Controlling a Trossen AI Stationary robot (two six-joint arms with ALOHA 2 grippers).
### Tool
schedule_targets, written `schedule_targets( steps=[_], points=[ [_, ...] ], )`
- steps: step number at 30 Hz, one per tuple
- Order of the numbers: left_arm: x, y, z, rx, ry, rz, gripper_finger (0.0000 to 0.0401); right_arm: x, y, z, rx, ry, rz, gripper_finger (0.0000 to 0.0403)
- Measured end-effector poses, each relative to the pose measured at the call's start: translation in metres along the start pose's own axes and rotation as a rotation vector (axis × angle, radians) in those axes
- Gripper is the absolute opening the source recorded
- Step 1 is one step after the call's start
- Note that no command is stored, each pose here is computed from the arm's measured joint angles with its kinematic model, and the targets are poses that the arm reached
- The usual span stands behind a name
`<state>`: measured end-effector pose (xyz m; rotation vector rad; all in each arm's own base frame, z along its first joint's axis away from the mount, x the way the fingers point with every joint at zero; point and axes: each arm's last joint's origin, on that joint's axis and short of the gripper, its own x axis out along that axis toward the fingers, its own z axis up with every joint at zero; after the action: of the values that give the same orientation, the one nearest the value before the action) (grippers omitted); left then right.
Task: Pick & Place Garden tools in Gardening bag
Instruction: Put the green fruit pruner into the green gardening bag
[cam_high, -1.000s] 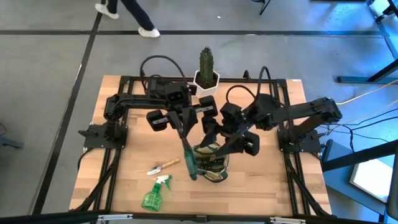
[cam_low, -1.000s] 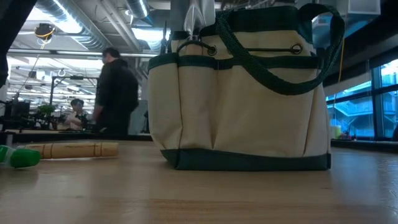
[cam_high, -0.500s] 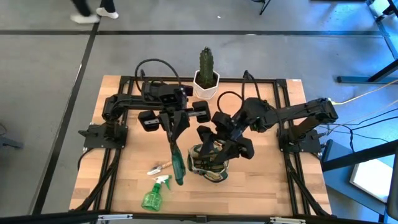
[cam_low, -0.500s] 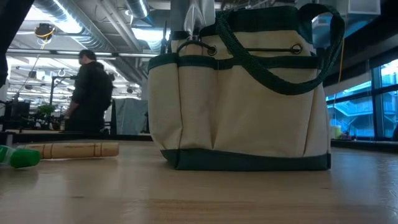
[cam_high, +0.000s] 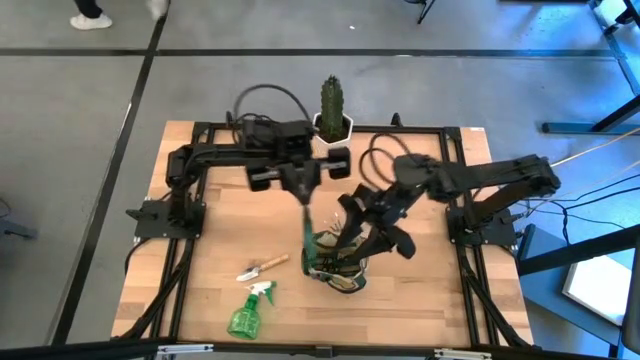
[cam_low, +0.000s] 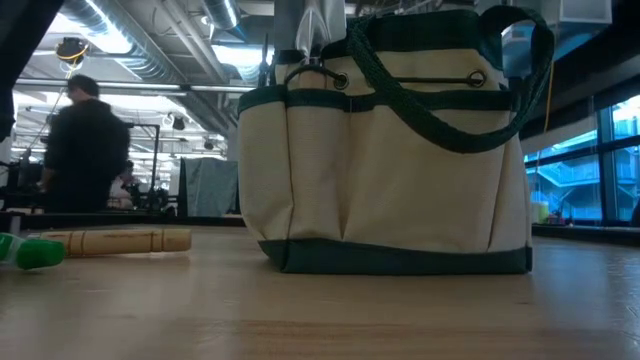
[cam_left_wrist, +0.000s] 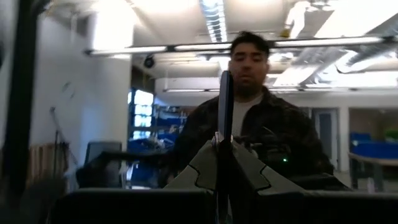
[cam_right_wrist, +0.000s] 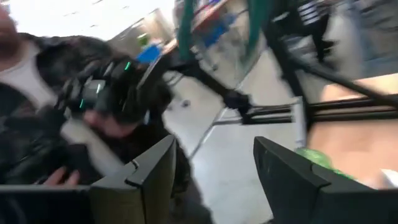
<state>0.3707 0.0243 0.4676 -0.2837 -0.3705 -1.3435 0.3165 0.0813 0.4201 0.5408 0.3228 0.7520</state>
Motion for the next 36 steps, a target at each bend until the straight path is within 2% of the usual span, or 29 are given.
schedule_targets(
  steps=[3, 5, 7, 9, 16, 21, 28, 34, 36],
  points=[
    [-0.016, 0.012, -0.033, -0.077, 0.003, 0.053, 0.0008, -0.019, 0.009, 0.003, -0.006, -0.03, -0.099, 0.0218],
    [-0.027, 0.017, -0.056, -0.067, -0.019, 0.094, 0.0008, -0.029, 0.014, 0.0, 0.014, -0.011, -0.157, 0.0218],
    [-0.038, 0.018, -0.071, -0.1, -0.031, 0.147, 0.0008, -0.037, 0.013, -0.005, 0.037, 0.016, -0.262, 0.0218],
    [-0.05, 0.017, -0.079, -0.103, -0.038, 0.189, 0.0008, -0.043, 0.013, -0.01, 0.061, 0.034, -0.353, 0.0218],
    [-0.091, 0.01, -0.092, -0.173, -0.041, 0.327, 0.0008, -0.063, 0.012, -0.022, 0.109, 0.11, -0.548, 0.0218],
    [-0.121, 0.017, -0.106, -0.261, -0.025, 0.485, 0.0008, -0.076, 0.002, -0.027, 0.167, 0.141, -0.714, 0.0218],
    [-0.131, 0.028, -0.125, -0.355, 0.058, 0.697, 0.0008, -0.079, -0.002, -0.027, 0.221, 0.117, -0.776, 0.0218],
    [-0.12, 0.017, -0.127, -0.348, 0.168, 1.016, 0.0008, -0.07, 0.009, -0.035, 0.319, 0.122, -0.758, 0.0218],
    [-0.111, 0.009, -0.127, -0.318, 0.227, 1.085, 0.0008, -0.065, 0.015, -0.039, 0.336, 0.133, -0.735, 0.0218]
  ],
)
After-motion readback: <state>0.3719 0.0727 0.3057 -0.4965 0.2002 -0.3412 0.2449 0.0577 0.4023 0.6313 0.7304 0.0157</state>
